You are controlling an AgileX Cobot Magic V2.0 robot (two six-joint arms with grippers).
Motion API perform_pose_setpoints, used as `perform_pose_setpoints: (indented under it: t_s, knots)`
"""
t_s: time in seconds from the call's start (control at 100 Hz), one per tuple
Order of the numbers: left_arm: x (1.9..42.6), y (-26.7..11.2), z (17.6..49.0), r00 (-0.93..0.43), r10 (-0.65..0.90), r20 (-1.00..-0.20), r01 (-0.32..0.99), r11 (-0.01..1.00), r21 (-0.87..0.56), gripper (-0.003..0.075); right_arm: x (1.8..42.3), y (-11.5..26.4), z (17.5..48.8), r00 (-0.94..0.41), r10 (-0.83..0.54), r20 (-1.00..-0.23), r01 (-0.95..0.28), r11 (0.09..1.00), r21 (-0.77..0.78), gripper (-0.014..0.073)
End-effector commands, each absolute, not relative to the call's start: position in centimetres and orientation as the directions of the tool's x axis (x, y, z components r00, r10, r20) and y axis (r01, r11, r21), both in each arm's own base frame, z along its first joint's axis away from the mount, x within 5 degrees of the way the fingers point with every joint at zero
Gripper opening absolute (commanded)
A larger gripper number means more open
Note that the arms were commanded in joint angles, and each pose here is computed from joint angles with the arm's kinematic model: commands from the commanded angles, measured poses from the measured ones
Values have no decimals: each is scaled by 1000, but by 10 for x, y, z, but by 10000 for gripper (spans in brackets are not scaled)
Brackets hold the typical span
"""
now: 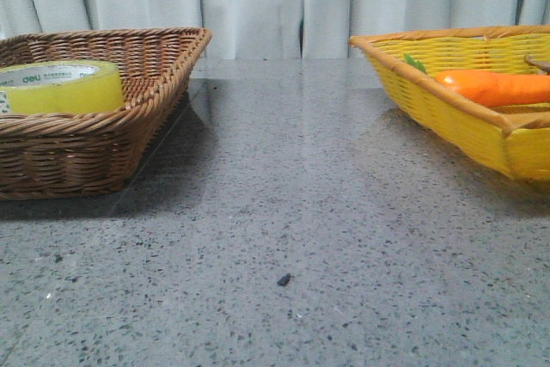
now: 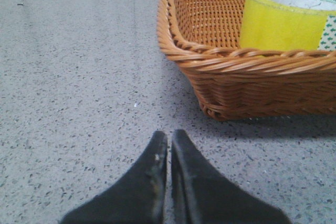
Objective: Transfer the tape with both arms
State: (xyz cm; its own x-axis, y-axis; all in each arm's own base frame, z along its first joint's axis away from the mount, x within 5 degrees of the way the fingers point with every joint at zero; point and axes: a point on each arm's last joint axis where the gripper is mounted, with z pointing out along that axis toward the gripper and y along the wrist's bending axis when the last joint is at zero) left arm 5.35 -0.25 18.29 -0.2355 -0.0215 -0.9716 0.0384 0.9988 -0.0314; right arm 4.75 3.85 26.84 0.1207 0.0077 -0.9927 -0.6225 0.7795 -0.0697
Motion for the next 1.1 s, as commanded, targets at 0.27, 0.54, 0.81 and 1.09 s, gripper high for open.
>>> perform_pose_setpoints:
  t_s: [0.27, 0.54, 0.81, 1.09]
  knots:
    - [53, -3, 186, -167, -45, -985, 37, 998, -52, -21, 46, 37, 283, 199, 56, -978, -613, 786, -79, -56]
    - [53, -3, 186, -167, -45, -985, 37, 998, -52, -21, 47, 38, 279, 198, 55, -979, -611, 788, -79, -56]
    - [53, -3, 186, -167, -45, -985, 37, 998, -52, -21, 56, 31, 253, 271, 59, -961, -467, 881, -78, -56]
    - [53, -3, 186, -167, -45, -985, 37, 998, -52, -21, 63, 12, 220, 217, 12, -976, -181, 983, -28, -56]
